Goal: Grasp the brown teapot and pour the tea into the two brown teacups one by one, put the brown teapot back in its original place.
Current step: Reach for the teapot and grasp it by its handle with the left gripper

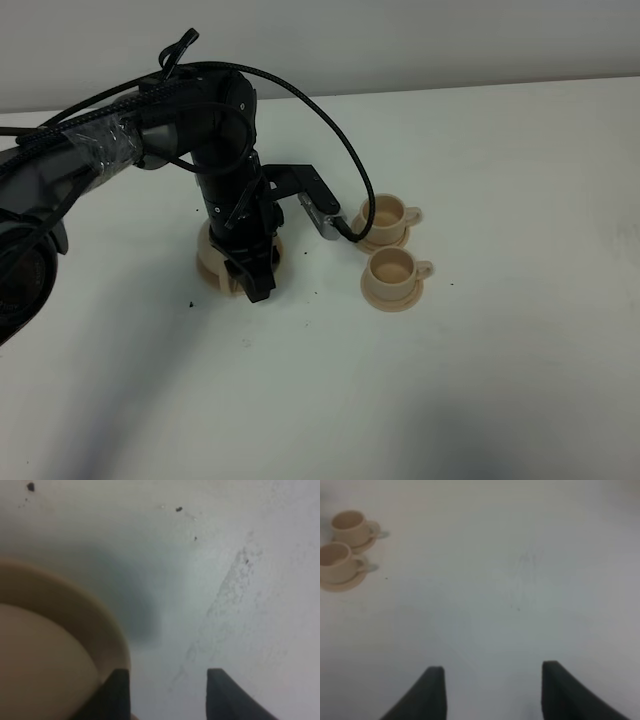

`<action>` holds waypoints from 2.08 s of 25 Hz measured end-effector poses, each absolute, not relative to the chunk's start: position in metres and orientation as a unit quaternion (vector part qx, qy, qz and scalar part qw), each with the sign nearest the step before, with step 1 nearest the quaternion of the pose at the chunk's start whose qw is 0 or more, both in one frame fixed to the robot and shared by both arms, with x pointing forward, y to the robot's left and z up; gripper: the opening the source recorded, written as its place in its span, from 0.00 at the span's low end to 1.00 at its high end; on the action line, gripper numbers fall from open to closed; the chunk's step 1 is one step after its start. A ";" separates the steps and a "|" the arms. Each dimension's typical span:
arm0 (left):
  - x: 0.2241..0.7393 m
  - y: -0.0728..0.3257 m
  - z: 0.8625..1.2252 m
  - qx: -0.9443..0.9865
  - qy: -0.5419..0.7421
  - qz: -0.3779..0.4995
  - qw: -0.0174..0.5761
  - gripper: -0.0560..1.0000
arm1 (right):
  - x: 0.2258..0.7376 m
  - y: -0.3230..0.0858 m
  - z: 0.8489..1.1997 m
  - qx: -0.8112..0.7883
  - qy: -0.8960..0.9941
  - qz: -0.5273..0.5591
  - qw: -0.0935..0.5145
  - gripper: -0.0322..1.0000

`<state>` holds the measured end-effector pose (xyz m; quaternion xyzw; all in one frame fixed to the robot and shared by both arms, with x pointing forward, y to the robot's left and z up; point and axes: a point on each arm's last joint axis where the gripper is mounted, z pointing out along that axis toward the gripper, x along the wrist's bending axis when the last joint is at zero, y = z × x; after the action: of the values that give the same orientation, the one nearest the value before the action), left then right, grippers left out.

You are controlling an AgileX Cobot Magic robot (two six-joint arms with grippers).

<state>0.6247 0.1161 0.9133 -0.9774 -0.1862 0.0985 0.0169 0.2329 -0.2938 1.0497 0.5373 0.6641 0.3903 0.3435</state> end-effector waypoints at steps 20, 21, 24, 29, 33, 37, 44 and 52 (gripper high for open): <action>0.629 0.123 0.914 -0.973 -0.194 0.120 -0.021 0.44 | 0.233 -0.294 1.050 0.537 0.664 0.390 0.343 0.47; 0.628 0.122 0.914 -0.973 -0.192 0.123 -0.026 0.44 | 0.233 -0.294 1.050 0.537 0.664 0.390 0.343 0.47; 0.627 0.119 0.915 -0.971 -0.194 0.132 -0.043 0.44 | 0.233 -0.294 1.050 0.537 0.664 0.390 0.343 0.47; 0.625 0.114 0.924 -0.967 -0.202 0.138 -0.072 0.44 | 0.233 -0.294 1.050 0.537 0.664 0.390 0.343 0.47; 0.622 0.114 0.958 -0.959 -0.238 0.116 -0.098 0.44 | 0.233 -0.294 1.050 0.537 0.664 0.390 0.343 0.47; 0.617 0.116 0.986 -0.934 -0.326 0.099 -0.106 0.44 | 0.233 -0.294 1.050 0.537 0.664 0.390 0.343 0.47; 0.617 0.125 0.996 -0.860 -0.501 0.074 -0.067 0.44 | 0.233 -0.294 1.050 0.537 0.664 0.390 0.343 0.47; 0.618 0.126 0.996 -0.820 -0.565 0.072 -0.056 0.44 | 0.233 -0.294 1.050 0.537 0.664 0.390 0.343 0.47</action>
<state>0.6180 0.1262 0.9961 -0.8201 -0.5649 0.0723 -0.0561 0.2329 -0.2938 1.0497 0.5373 0.6641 0.3903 0.3435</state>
